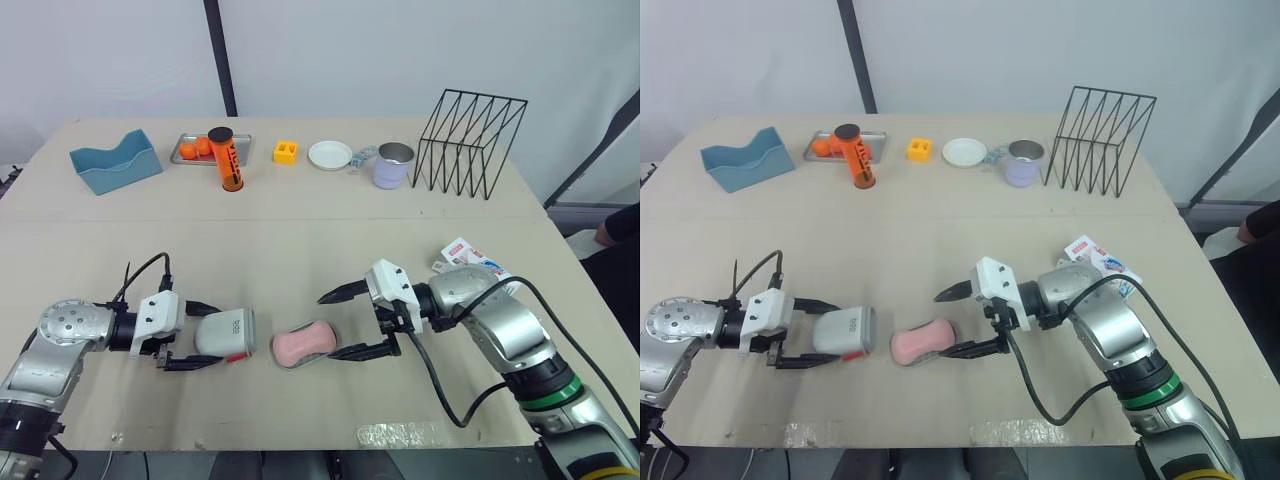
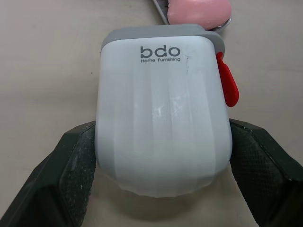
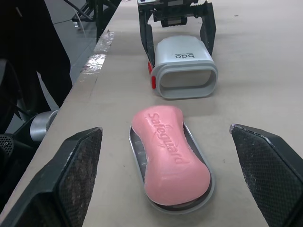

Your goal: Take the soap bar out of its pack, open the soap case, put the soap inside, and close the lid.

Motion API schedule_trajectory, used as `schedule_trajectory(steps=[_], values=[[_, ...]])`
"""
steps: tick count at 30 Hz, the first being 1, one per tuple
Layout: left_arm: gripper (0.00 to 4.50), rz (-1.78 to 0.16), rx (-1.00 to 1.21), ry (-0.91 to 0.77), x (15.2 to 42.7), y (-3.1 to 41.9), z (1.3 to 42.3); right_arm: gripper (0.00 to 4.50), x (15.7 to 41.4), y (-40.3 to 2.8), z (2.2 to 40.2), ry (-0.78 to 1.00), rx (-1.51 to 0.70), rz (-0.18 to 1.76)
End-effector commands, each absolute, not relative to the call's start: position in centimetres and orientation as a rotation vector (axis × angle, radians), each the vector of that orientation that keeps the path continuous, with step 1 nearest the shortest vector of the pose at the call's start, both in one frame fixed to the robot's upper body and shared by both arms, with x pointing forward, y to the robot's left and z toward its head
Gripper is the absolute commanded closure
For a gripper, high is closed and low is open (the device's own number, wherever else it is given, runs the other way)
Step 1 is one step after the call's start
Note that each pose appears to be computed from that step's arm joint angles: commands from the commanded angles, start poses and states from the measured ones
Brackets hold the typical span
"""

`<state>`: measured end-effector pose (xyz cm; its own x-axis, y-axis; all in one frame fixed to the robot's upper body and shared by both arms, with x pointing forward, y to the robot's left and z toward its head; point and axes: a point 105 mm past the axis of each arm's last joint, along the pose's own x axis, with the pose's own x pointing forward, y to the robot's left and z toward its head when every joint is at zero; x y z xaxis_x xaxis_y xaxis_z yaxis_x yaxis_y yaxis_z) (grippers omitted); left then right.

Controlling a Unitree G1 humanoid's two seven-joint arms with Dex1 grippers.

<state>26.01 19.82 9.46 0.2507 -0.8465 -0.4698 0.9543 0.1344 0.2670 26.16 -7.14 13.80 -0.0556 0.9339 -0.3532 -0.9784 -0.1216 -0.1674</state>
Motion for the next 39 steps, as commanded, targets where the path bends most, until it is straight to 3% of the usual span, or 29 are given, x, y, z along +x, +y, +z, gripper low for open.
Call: schedule_trajectory(steps=[1, 19, 39], values=[[0.74, -1.314, 0.596, 0.19, 26.3, 19.7, 10.0, 0.0, 26.0, -7.4, 14.4, 0.088, -0.477, 1.64], [0.74, -1.389, 0.603, 0.173, 24.8, 18.6, 11.4, 0.0, 26.5, -4.2, 12.8, 0.198, -0.743, 1.668], [0.74, -1.372, 0.586, 0.185, 24.6, 18.9, 10.9, 0.0, 27.1, -3.4, 11.0, 0.322, -0.777, 1.65]])
